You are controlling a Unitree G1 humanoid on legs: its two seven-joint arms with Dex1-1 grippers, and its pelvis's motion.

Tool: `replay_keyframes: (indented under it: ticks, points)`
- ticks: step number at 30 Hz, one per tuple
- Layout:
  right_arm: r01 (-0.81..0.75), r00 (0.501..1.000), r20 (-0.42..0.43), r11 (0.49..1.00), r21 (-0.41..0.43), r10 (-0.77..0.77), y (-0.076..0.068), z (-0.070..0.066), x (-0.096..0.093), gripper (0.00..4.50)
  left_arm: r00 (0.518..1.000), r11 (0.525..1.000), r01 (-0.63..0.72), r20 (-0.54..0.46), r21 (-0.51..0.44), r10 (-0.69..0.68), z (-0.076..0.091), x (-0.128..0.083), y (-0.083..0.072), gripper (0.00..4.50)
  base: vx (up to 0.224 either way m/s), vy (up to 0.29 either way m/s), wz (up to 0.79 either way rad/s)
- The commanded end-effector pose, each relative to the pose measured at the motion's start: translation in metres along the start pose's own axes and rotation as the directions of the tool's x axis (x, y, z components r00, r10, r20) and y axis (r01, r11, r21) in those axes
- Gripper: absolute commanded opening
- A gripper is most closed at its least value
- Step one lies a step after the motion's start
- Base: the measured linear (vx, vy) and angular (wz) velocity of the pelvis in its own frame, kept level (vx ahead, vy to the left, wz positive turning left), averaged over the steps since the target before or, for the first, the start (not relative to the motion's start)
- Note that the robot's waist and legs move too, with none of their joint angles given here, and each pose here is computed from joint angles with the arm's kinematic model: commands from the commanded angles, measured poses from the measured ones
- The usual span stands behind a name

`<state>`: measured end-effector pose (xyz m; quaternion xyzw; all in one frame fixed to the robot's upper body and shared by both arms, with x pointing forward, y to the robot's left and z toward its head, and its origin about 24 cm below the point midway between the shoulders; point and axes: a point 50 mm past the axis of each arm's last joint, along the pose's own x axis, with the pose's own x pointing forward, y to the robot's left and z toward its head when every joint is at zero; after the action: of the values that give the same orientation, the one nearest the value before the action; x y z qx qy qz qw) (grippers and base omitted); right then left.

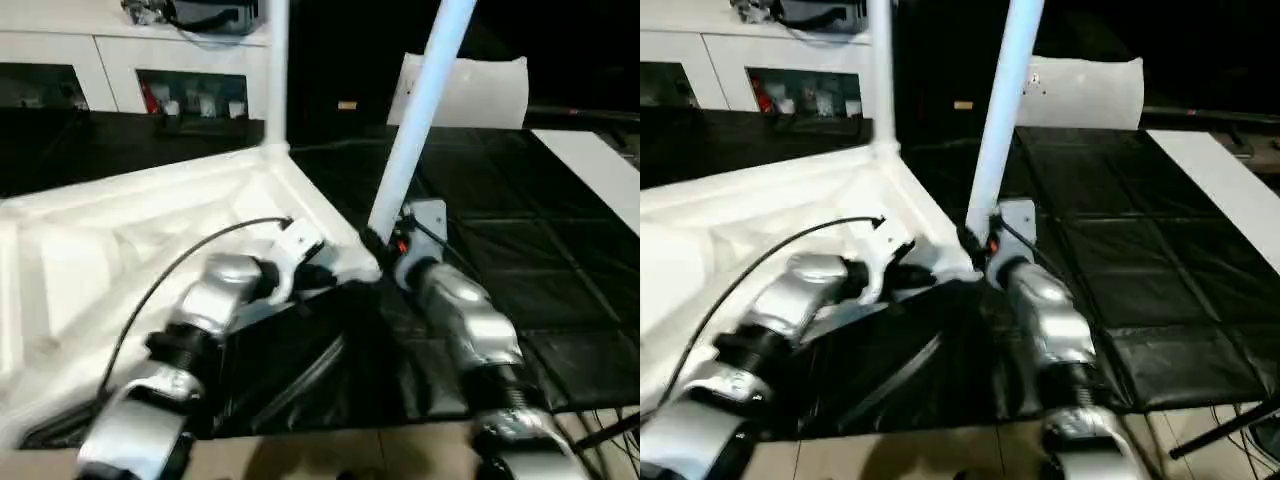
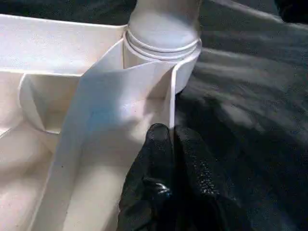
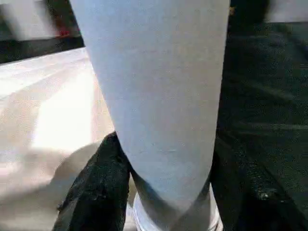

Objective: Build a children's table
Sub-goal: Rotate leg to tighten

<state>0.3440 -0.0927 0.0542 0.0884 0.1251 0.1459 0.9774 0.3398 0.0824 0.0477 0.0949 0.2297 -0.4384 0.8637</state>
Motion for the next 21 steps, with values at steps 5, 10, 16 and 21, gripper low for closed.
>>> replay_keyframes:
  ticks: [5,10,16,21]
  points:
    - [-0.159,0.982,-0.086,0.984,0.076,0.165,0.049,-0.027,0.002,2.53,0.978,1.0,-0.024,0.209,0.018,0.019,0.04,0.003,-0.008,0.0,0.054,-0.008,0.03]
    - [-0.221,0.975,-0.035,0.975,-0.008,0.221,0.03,-0.019,-0.005,2.9,0.988,0.998,0.001,0.156,0.066,-0.012,0.024,-0.005,-0.002,0.0,0.0,0.0,0.0]
    - [-0.332,0.943,-0.041,0.935,-0.128,0.329,-0.003,-0.01,-0.02,3.34,0.992,0.984,0.078,0.083,0.162,-0.093,0.012,-0.018,0.007,0.0,0.0,0.0,0.0]
    - [-0.456,0.89,-0.077,0.869,-0.194,0.45,-0.028,0.0,-0.033,3.84,0.976,0.945,0.21,0.009,0.252,-0.22,0.002,-0.03,0.007,0.0,0.0,0.0,0.0]
